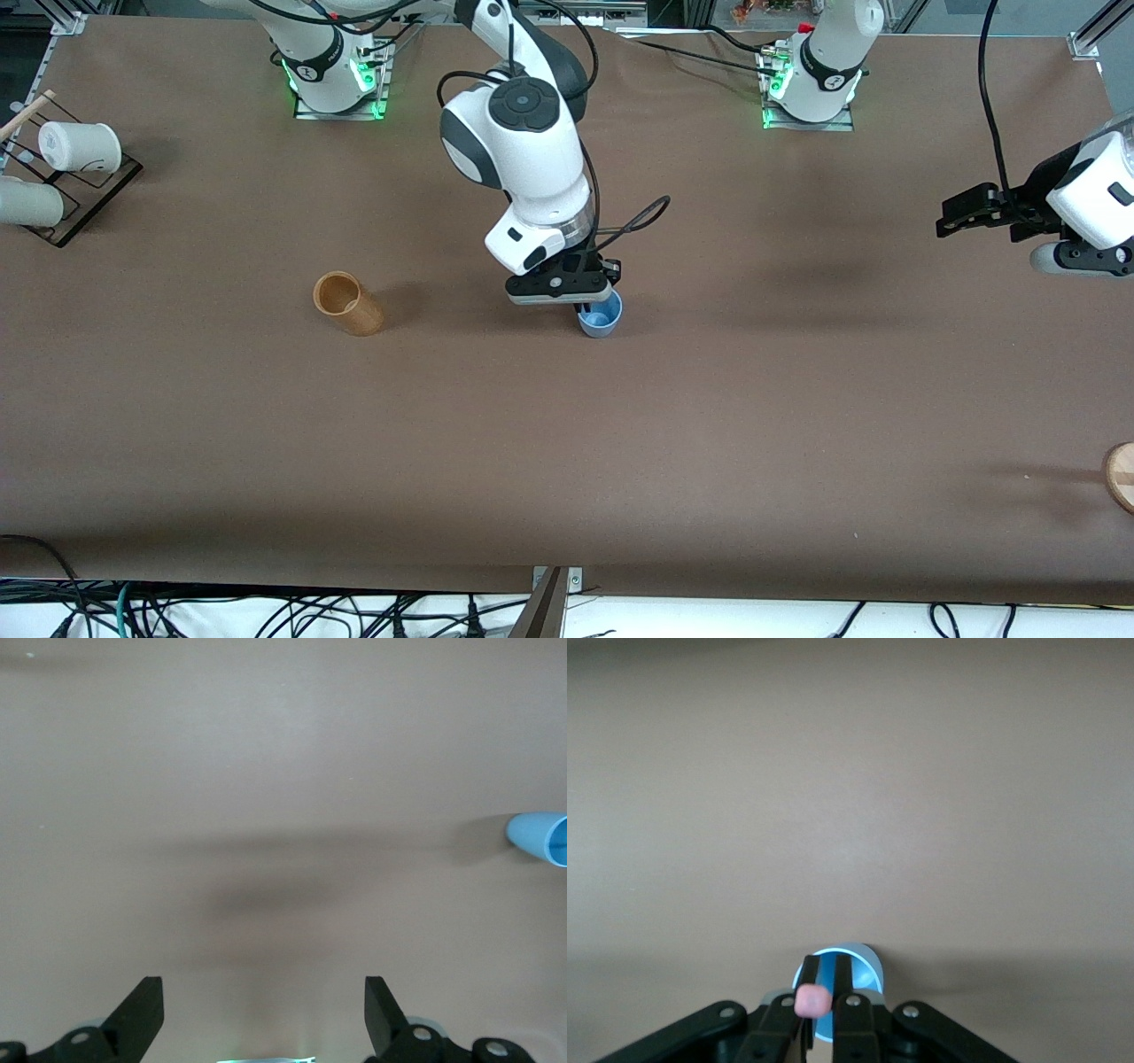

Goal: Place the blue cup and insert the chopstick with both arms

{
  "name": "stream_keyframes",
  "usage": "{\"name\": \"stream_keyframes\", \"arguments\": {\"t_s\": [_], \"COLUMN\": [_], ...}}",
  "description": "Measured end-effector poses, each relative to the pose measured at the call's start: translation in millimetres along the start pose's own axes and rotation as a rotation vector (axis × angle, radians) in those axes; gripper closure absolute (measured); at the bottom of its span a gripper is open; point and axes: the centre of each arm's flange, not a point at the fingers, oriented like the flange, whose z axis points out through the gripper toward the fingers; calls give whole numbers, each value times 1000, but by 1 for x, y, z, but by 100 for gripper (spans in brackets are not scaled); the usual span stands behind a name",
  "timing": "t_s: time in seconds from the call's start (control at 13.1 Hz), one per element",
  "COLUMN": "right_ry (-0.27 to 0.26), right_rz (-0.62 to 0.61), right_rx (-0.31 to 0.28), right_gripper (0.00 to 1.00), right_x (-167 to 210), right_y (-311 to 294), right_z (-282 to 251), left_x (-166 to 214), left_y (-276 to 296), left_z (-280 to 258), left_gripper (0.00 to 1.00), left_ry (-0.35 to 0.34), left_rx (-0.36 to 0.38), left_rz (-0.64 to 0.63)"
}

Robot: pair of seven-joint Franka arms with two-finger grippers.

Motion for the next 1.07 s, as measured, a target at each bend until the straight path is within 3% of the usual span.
{"name": "stream_keyframes", "arguments": {"t_s": [0.23, 0.31, 0.54, 0.84, 0.92, 1.07], "right_ry": [-15, -17, -33, -95, -119, -168], "right_rz": [4, 7, 7, 37, 36, 7], "right_rx": [-32, -37, -62, -175, -210, -231], "right_gripper": [91, 86, 52, 5, 0, 0], "right_x": [-10, -11, -13, 6, 21, 61], "right_y": [-2, -2, 0, 17, 32, 81], "right_z": [28, 32, 33, -2, -22, -65], "left_x": [4, 5, 5, 10, 11, 12], "left_y": [-5, -5, -6, -24, -25, -21], "left_z": [7, 8, 8, 15, 17, 19], "left_gripper": [0, 0, 0, 0, 0, 0], "left_ry": [-6, -6, -6, -19, -22, -24], "left_rx": [2, 2, 2, -4, -5, -5], "left_rz": [-9, -8, -10, -39, -40, -32]}}
